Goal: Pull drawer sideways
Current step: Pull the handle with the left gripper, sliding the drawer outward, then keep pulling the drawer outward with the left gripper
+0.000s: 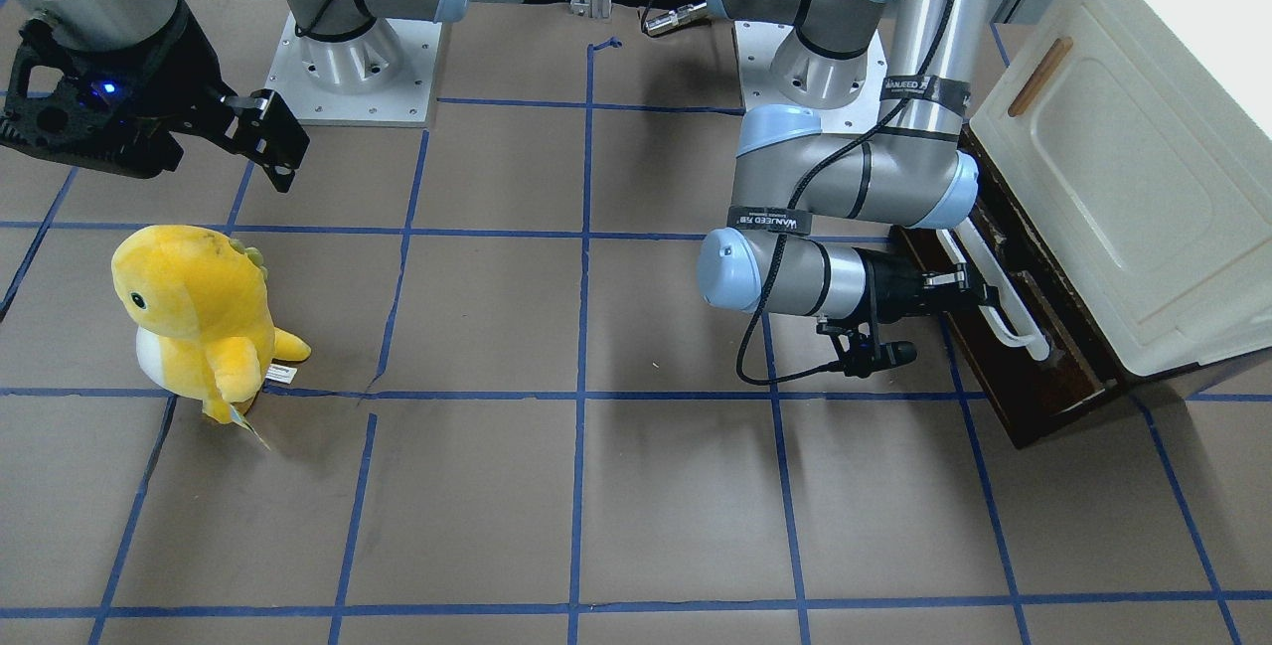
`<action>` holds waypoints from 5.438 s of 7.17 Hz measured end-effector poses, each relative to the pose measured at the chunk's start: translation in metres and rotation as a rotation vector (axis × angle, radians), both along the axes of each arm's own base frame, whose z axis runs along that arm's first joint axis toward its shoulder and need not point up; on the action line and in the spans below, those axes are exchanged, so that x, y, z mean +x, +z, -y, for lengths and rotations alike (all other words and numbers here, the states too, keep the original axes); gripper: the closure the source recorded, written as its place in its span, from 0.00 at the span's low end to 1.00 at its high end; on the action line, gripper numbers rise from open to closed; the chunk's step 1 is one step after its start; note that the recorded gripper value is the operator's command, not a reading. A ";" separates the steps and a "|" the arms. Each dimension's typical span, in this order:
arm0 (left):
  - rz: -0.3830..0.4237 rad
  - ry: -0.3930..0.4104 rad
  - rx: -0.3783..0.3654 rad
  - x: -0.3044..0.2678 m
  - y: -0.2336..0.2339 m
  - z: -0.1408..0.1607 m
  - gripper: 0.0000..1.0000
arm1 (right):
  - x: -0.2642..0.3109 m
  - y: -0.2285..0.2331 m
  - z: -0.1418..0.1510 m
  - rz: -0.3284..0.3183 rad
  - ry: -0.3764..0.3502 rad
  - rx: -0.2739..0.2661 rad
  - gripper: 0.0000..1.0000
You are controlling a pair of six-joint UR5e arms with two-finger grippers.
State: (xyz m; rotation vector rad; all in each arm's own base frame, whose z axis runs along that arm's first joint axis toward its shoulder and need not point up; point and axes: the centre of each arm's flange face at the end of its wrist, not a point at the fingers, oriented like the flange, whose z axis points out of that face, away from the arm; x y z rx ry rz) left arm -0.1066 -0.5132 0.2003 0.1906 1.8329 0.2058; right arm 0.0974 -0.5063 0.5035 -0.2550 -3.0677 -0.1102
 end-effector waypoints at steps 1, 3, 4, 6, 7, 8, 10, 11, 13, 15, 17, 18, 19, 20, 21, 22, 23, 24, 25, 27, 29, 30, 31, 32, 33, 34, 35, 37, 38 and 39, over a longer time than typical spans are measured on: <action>0.000 -0.004 -0.001 -0.002 0.001 0.000 0.89 | 0.000 0.000 0.000 0.000 -0.001 0.000 0.00; -0.002 -0.008 -0.008 -0.005 0.003 0.002 0.90 | 0.000 0.000 0.000 0.000 0.000 0.000 0.00; -0.004 -0.009 -0.012 -0.006 0.005 0.004 0.89 | 0.000 0.000 0.000 0.000 0.000 0.000 0.00; -0.005 -0.009 -0.013 -0.006 0.005 0.005 0.89 | 0.000 0.000 0.000 0.000 0.000 0.000 0.00; -0.007 -0.008 -0.011 -0.006 0.005 0.005 0.88 | 0.000 0.000 0.000 0.000 0.000 0.000 0.00; -0.010 -0.004 -0.007 -0.007 0.004 0.004 0.66 | 0.000 0.000 0.000 0.000 0.000 0.000 0.00; -0.013 0.000 0.000 -0.007 0.003 0.002 0.65 | 0.000 0.000 0.000 0.000 0.000 0.000 0.00; -0.013 0.001 -0.001 -0.007 0.002 0.002 0.64 | 0.000 0.000 0.000 0.000 0.000 0.000 0.00; -0.013 0.003 -0.002 -0.006 0.001 0.001 0.63 | 0.000 0.000 0.000 0.000 0.000 0.000 0.00; -0.013 0.004 0.000 -0.006 -0.001 0.000 0.63 | 0.000 0.000 0.000 0.000 0.000 0.000 0.00; -0.011 0.005 0.005 -0.005 -0.005 0.000 0.64 | 0.000 0.000 0.000 0.000 0.000 0.000 0.00; -0.010 0.005 0.007 -0.005 -0.006 0.000 0.66 | 0.000 0.000 0.000 0.000 0.000 0.000 0.00; -0.009 0.004 0.007 -0.005 -0.006 0.001 0.75 | 0.000 0.000 0.000 0.000 0.000 0.000 0.00; -0.009 0.003 0.007 -0.006 -0.006 0.002 0.80 | 0.000 0.000 0.000 0.000 0.000 0.000 0.00; -0.010 0.003 0.006 -0.006 -0.006 0.002 0.80 | 0.000 0.000 0.000 0.000 0.000 0.000 0.00; -0.010 0.003 0.007 -0.006 -0.006 0.002 0.80 | 0.000 0.000 0.000 0.000 0.000 0.000 0.00; -0.010 0.002 0.008 -0.006 -0.006 0.003 0.80 | 0.000 0.000 0.000 0.000 0.000 0.000 0.00; -0.010 0.001 0.008 -0.006 -0.005 0.003 0.80 | 0.000 0.000 0.000 0.000 0.000 0.000 0.00; -0.011 0.000 0.009 -0.006 -0.005 0.004 0.80 | 0.000 0.000 0.000 0.000 0.000 0.000 0.00; -0.012 -0.002 0.007 -0.007 -0.004 0.005 0.80 | 0.000 0.000 0.000 0.000 0.000 0.000 0.00; -0.012 -0.005 0.006 -0.008 -0.004 0.005 0.80 | 0.000 0.000 0.000 0.000 0.000 0.000 0.00; -0.012 -0.011 0.005 -0.012 -0.004 0.005 0.80 | 0.000 0.000 0.000 0.000 -0.001 0.000 0.00; -0.013 -0.020 0.003 -0.016 -0.004 0.004 0.80 | 0.000 0.000 0.000 0.000 -0.001 0.000 0.00; -0.015 -0.027 0.002 -0.019 -0.002 0.005 0.80 | 0.000 0.000 0.000 0.000 0.000 0.000 0.00; -0.016 -0.032 0.002 -0.021 0.001 0.008 0.80 | 0.000 0.000 0.000 0.000 0.000 0.000 0.00; -0.018 -0.036 0.000 -0.023 0.003 0.011 0.80 | 0.000 0.000 0.000 0.000 0.000 0.000 0.00; -0.019 -0.037 0.000 -0.024 0.004 0.011 0.80 | 0.000 0.000 0.000 0.000 0.000 0.000 0.00; -0.019 -0.038 0.004 -0.024 0.003 0.012 0.76 | 0.000 0.000 0.000 0.000 0.000 0.000 0.00; -0.019 -0.038 0.004 -0.025 0.002 0.012 0.63 | 0.000 0.000 0.000 0.000 0.000 0.000 0.00; -0.019 -0.037 0.004 -0.025 0.002 0.012 0.35 | 0.000 0.000 0.000 0.000 0.000 0.000 0.00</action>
